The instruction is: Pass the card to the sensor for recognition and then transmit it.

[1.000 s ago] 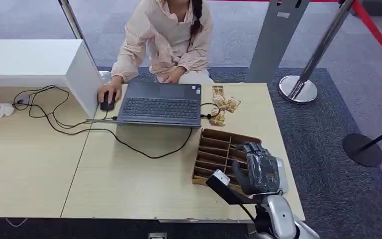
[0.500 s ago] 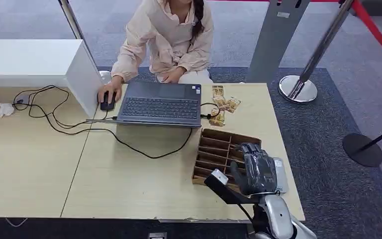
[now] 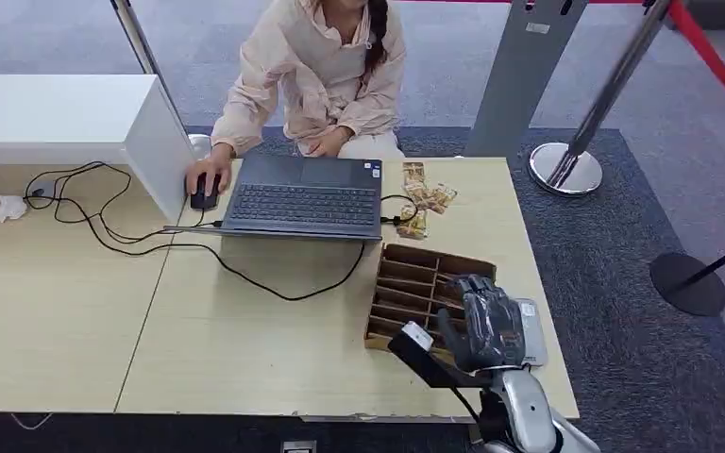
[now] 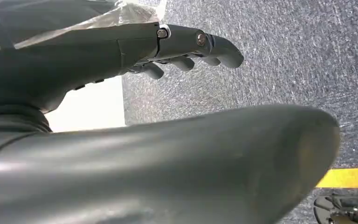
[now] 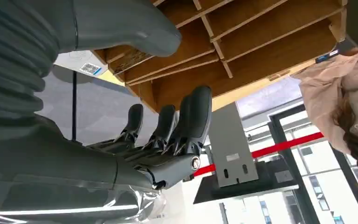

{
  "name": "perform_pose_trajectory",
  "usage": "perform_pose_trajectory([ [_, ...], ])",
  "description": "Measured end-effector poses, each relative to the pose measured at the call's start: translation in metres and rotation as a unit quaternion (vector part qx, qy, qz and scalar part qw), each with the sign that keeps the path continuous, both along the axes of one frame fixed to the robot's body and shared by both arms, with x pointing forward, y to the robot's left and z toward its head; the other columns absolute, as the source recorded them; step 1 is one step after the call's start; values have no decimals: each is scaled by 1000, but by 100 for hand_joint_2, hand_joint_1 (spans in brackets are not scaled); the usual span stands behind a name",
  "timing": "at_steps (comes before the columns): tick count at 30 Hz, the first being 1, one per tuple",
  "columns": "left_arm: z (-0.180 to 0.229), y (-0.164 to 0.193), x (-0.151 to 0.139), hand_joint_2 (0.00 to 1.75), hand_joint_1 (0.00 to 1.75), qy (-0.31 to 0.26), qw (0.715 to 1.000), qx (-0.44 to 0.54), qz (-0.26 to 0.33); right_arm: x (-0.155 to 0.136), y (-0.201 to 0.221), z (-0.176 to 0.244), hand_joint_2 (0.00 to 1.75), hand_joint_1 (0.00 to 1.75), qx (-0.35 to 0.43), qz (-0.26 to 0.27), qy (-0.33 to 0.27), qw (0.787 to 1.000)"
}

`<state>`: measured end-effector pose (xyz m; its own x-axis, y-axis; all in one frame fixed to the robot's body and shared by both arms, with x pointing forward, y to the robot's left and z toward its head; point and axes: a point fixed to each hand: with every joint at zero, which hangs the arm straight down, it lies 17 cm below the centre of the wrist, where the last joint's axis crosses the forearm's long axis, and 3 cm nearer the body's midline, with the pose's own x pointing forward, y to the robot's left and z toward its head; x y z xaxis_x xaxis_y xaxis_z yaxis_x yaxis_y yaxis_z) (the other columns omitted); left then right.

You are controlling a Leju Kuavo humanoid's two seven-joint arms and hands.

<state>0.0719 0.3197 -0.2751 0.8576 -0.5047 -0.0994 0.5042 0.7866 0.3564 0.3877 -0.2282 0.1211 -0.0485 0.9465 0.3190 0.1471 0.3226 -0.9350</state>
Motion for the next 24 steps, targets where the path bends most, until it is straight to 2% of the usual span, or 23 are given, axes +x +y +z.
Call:
perform_pose_trajectory([
  [10,0,0,-1,0,0,2,1000,1,1,-2,1,-6,175,87,8,0,7,1000],
  [24,0,0,-1,0,0,2,1000,1,1,-2,2,-8,175,80,8,-1,9,1000],
])
